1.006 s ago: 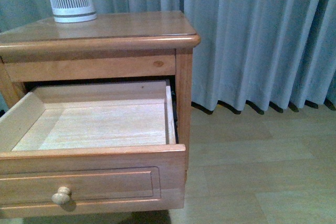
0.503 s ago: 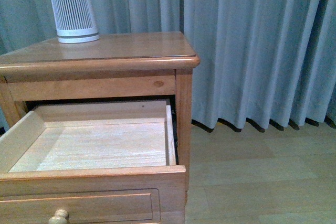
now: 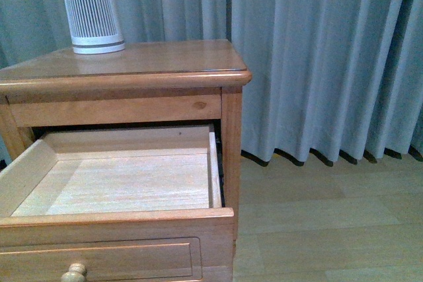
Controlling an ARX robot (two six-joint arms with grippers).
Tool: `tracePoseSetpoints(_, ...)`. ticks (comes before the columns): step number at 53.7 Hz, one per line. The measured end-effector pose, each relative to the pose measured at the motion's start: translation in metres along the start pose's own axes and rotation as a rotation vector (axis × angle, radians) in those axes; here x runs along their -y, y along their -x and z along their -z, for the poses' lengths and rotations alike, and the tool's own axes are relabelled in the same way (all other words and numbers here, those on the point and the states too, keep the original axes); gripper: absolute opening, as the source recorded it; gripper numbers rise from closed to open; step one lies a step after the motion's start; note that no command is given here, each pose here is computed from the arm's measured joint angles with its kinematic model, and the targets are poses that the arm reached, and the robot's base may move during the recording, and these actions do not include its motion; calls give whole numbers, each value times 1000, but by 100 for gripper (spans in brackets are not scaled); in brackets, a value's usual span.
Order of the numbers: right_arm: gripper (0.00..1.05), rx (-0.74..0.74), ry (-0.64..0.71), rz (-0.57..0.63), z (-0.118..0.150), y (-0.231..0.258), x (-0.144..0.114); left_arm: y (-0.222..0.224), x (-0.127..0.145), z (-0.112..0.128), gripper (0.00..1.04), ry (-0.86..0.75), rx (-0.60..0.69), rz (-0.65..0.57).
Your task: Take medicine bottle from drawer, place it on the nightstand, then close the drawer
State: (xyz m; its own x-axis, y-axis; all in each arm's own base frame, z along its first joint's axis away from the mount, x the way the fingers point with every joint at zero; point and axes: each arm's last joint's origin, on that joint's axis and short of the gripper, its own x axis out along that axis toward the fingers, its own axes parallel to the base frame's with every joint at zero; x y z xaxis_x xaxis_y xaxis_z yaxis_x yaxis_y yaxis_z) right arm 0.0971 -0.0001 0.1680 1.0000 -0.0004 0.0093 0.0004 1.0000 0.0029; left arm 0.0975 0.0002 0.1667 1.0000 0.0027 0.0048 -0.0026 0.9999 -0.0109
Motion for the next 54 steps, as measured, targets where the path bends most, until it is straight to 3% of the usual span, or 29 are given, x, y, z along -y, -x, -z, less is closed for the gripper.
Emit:
tracePoseSetpoints(30,98,0,0,0,0,0,0,0,0,0,4,0,1,1)
tracePoseSetpoints(54,98,0,0,-3,0,0,0,0,0,0,80,0,1,-1)
